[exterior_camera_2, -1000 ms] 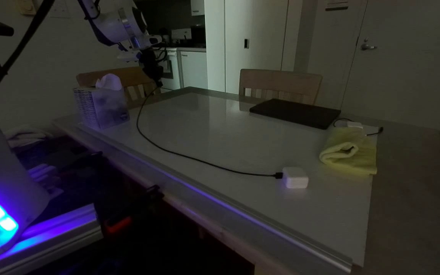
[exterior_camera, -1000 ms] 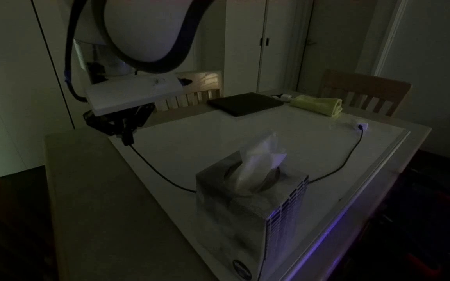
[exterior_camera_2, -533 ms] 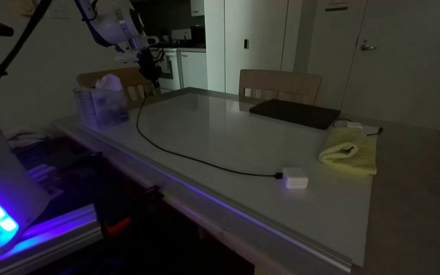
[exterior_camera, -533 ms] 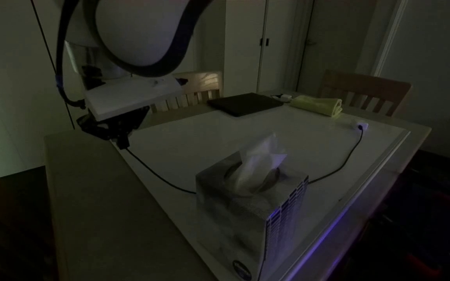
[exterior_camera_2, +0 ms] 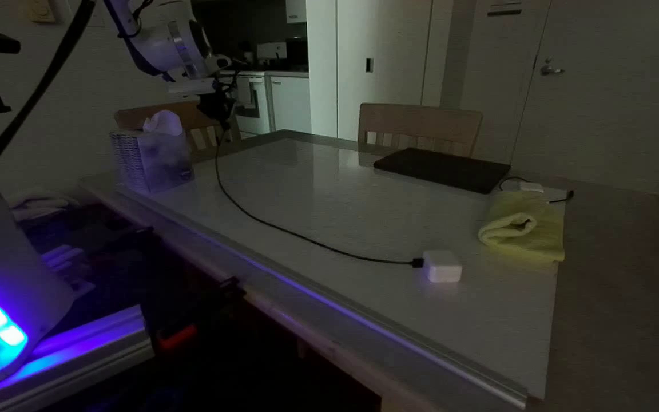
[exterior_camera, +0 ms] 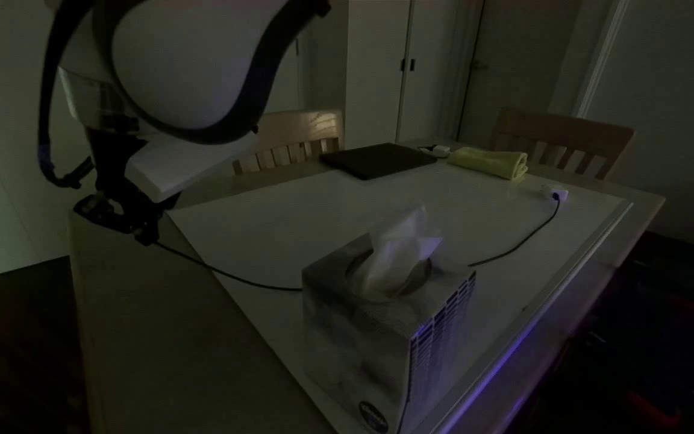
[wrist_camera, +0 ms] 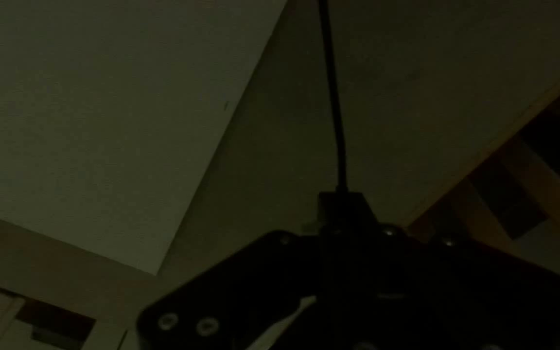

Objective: Straighten the cable

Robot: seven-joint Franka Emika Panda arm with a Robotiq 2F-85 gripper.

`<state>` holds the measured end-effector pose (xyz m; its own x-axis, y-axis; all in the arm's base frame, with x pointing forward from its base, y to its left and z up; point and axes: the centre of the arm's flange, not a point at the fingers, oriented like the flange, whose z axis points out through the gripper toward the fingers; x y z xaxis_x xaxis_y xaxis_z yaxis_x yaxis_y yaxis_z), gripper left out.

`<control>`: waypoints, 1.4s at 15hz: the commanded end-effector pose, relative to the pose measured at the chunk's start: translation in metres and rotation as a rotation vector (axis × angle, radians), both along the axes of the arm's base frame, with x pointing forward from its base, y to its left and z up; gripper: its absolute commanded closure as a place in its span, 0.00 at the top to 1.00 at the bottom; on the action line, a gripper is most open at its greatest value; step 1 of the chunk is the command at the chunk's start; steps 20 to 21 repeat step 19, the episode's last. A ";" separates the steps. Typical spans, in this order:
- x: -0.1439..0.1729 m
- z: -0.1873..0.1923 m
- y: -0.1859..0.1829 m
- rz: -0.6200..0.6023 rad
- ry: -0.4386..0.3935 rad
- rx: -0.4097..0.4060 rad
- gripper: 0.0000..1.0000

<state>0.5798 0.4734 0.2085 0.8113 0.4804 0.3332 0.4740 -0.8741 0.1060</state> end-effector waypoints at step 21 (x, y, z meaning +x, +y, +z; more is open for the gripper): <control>-0.010 0.082 -0.012 -0.143 -0.146 -0.102 1.00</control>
